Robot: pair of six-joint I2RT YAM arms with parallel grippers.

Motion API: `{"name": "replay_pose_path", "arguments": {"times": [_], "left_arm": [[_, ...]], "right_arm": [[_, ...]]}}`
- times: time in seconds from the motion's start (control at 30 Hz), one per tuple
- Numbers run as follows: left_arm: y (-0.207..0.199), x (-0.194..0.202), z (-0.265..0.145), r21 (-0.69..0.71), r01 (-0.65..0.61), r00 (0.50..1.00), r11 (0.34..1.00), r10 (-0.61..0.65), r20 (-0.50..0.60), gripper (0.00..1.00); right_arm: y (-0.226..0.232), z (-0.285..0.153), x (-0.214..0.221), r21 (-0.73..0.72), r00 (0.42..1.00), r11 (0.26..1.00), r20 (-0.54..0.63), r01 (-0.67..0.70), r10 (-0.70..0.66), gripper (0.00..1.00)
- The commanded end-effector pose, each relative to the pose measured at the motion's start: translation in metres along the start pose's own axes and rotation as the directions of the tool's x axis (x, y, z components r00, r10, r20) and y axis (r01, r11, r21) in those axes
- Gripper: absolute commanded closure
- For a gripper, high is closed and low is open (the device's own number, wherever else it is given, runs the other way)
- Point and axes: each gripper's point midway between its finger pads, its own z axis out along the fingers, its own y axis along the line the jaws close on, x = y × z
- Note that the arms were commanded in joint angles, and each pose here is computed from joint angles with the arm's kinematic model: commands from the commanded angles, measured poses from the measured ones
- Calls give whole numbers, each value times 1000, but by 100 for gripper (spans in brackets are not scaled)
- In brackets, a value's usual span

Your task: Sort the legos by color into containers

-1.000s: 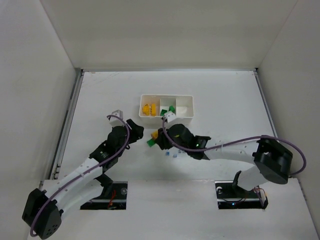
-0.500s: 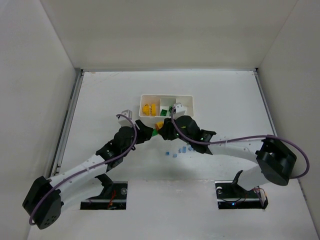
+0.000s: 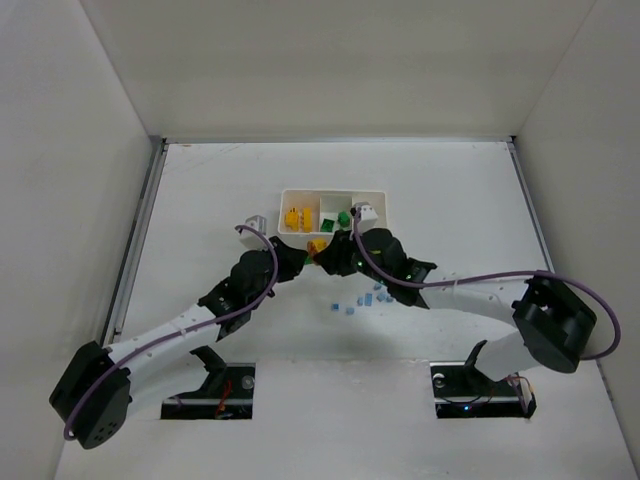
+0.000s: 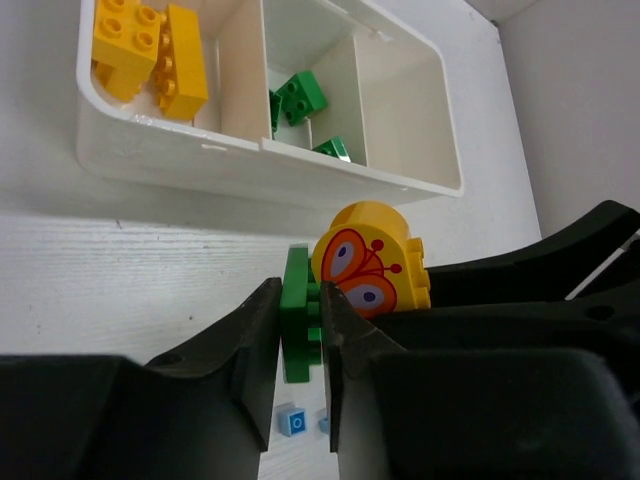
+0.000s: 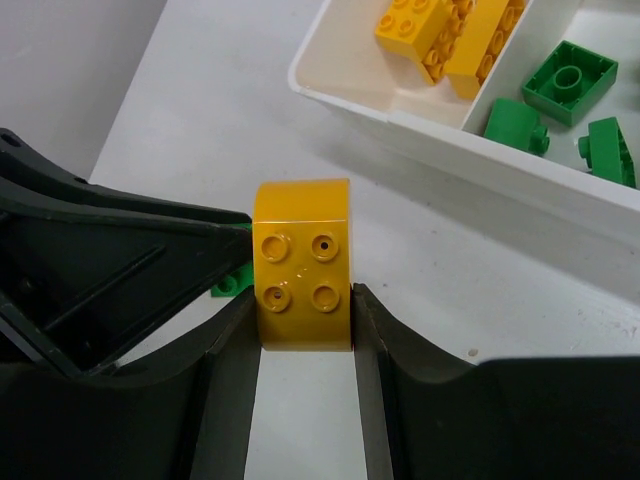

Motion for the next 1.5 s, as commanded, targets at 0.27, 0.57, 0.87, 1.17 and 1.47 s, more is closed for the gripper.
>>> {"name": "replay_pose_path", "arguments": {"times": [0.27, 0.57, 0.87, 1.17, 1.47], "left_arm": [[-5, -23, -5, 46, 37, 996, 998, -40, 82, 93], [6, -35, -20, 26, 49, 993, 998, -51, 110, 93], [10, -49, -27, 14, 55, 988, 998, -56, 143, 92], [-25, -71, -10, 80, 34, 984, 996, -47, 174, 91], [-66, -89, 58, 105, -37, 980, 994, 16, 197, 90]], "right_arm": [[10, -22, -58, -161, 977, 978, 145, -134, 158, 65], [5, 19, -84, -84, 979, 991, 169, -103, 116, 65], [1, 69, -113, -61, 970, 987, 185, -150, 158, 36], [-24, 16, -112, -30, 951, 984, 256, -174, 176, 54], [-50, -61, -93, 8, 927, 984, 338, -179, 165, 63]]}}
